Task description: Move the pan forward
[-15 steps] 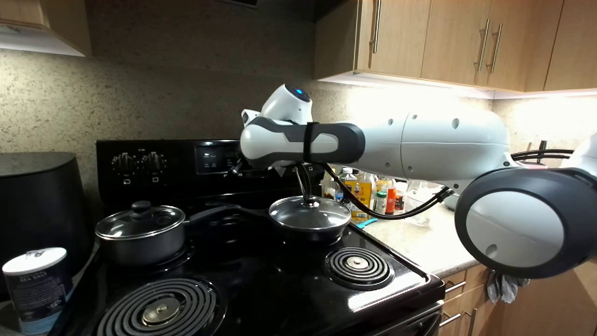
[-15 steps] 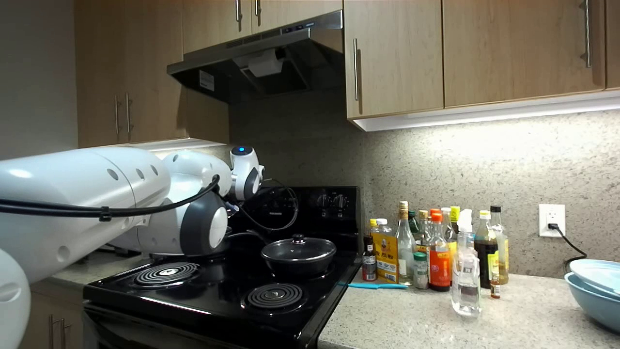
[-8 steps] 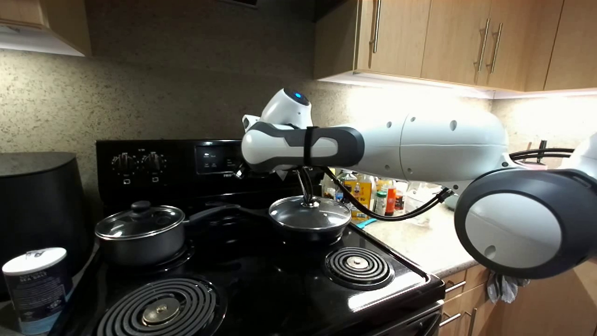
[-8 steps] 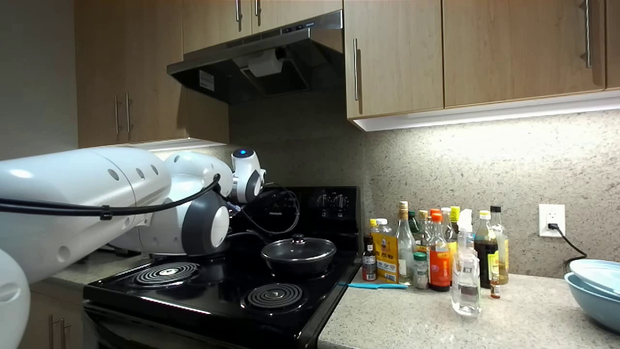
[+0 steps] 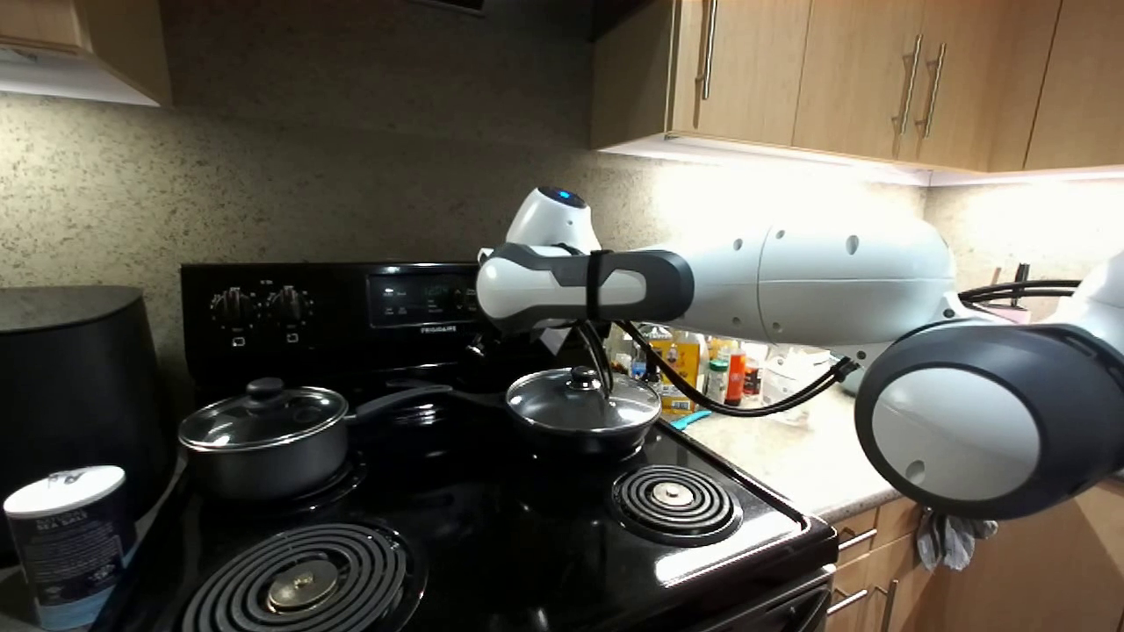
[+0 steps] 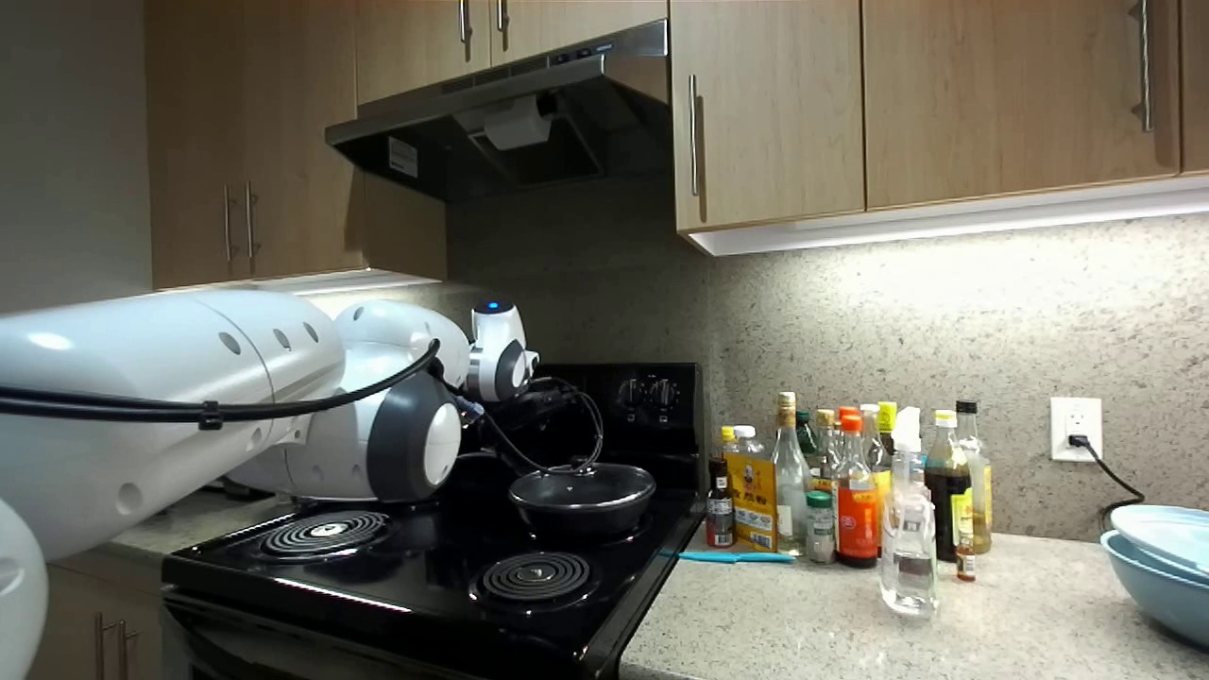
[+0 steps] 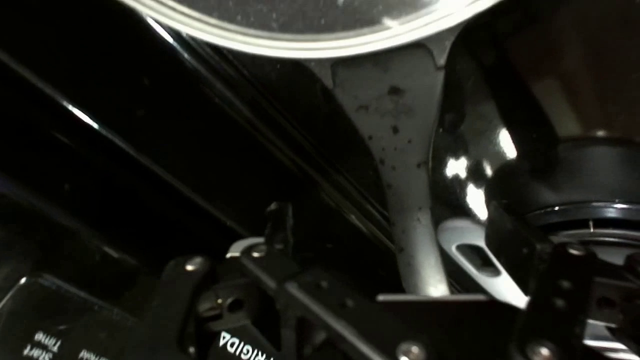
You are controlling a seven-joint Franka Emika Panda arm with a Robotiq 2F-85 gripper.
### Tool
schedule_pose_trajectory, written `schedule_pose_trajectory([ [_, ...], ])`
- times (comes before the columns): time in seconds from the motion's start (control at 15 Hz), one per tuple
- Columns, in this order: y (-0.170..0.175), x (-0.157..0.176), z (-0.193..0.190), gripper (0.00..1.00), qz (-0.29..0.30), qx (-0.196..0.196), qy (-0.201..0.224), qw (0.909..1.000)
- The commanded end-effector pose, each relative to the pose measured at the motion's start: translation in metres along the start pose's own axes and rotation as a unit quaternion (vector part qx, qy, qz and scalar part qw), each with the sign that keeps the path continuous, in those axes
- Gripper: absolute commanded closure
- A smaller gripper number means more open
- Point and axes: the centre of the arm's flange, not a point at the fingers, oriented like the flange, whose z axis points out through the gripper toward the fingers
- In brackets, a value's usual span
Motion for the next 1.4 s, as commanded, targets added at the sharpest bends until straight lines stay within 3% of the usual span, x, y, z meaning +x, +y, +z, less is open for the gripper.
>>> schedule_pose_trajectory([
  [0.0,0.008,-0.011,0.022,0.0,0.022,0.039,-0.036,0.9984],
  [0.33,0.008,-0.027,0.043,0.0,0.035,0.113,-0.041,0.9922],
  [0.6,0.012,-0.027,0.042,0.0,0.036,0.131,-0.016,0.9906],
  [0.8,0.003,-0.036,0.027,0.0,0.042,0.106,-0.021,0.9933],
  [0.87,0.005,-0.038,0.036,0.0,0.031,0.064,-0.025,0.9972],
  [1.0,0.013,-0.044,0.045,0.0,0.028,0.034,-0.029,0.9986],
  [1.33,0.021,-0.052,0.049,0.0,0.031,0.01,-0.029,0.999],
])
